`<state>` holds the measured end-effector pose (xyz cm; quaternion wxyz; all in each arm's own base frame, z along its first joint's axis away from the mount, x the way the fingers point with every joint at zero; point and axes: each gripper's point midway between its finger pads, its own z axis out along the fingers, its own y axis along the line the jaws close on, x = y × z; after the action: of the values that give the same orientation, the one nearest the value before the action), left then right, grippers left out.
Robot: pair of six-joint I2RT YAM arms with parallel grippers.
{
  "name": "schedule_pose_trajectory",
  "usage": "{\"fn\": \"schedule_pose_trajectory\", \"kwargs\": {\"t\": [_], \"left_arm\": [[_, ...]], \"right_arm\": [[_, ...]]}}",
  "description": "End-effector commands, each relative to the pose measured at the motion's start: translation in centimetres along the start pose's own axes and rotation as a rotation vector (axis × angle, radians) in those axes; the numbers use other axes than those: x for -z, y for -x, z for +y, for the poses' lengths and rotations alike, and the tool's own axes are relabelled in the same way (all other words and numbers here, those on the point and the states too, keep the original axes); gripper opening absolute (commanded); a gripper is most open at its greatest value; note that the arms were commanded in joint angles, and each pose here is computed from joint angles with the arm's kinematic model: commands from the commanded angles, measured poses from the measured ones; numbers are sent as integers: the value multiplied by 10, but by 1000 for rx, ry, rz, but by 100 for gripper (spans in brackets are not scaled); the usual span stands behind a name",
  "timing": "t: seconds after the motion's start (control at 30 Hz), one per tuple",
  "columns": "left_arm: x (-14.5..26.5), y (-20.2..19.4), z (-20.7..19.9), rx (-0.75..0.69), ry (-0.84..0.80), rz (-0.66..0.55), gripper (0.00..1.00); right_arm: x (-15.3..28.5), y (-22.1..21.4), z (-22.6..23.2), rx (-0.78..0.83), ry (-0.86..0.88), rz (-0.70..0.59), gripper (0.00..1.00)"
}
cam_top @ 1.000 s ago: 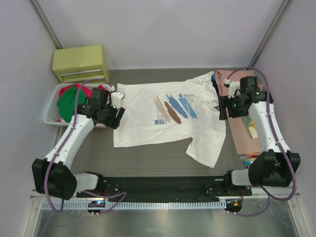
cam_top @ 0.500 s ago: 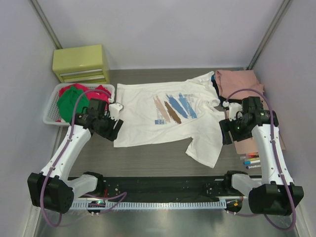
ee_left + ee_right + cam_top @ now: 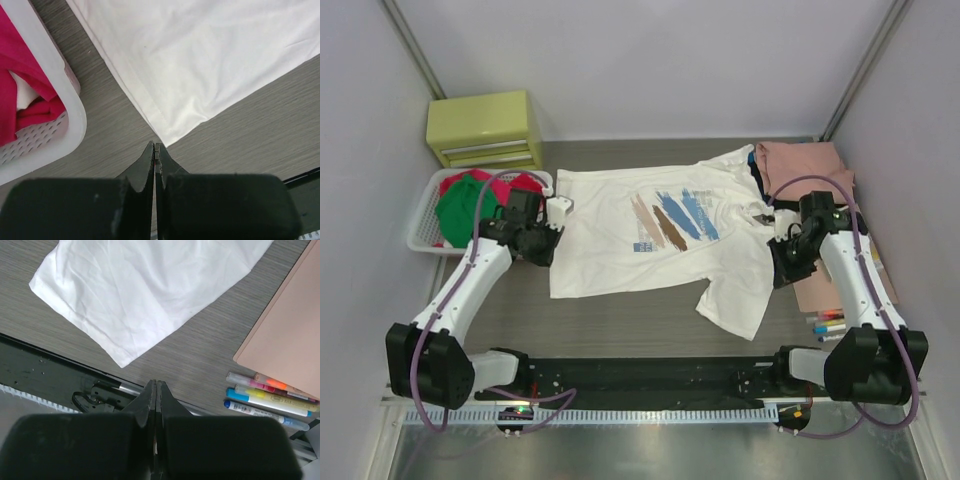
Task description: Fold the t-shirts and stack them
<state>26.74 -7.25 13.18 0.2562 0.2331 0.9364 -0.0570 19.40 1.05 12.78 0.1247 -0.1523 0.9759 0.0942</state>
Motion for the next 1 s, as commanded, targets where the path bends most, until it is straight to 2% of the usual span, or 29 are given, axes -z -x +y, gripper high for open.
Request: {"fn": "schedule_pose_trajectory", "kwargs": {"t": [0.0, 0.13, 0.23, 0.57, 0.8, 0.97], "left_arm": [[-17, -2, 7, -24, 25, -3, 0], [-31, 7, 8, -13, 14, -14, 0], [-46, 6, 4, 1, -27, 28, 0], [-85, 15, -1, 41, -76, 51, 0], [-88, 10, -2, 42, -70, 55, 0], [-89, 10, -1, 41, -63, 52, 0]], "right_arm": [[-8, 30, -17, 42, -26, -44, 1], [-25, 60, -25, 6, 3, -64, 1], [-40, 77, -36, -8, 0, -66, 1], [-94, 104, -70, -17, -94, -10, 1], [-122, 104, -82, -53, -112, 32, 1], [-133, 80, -84, -48, -124, 94, 1]]}}
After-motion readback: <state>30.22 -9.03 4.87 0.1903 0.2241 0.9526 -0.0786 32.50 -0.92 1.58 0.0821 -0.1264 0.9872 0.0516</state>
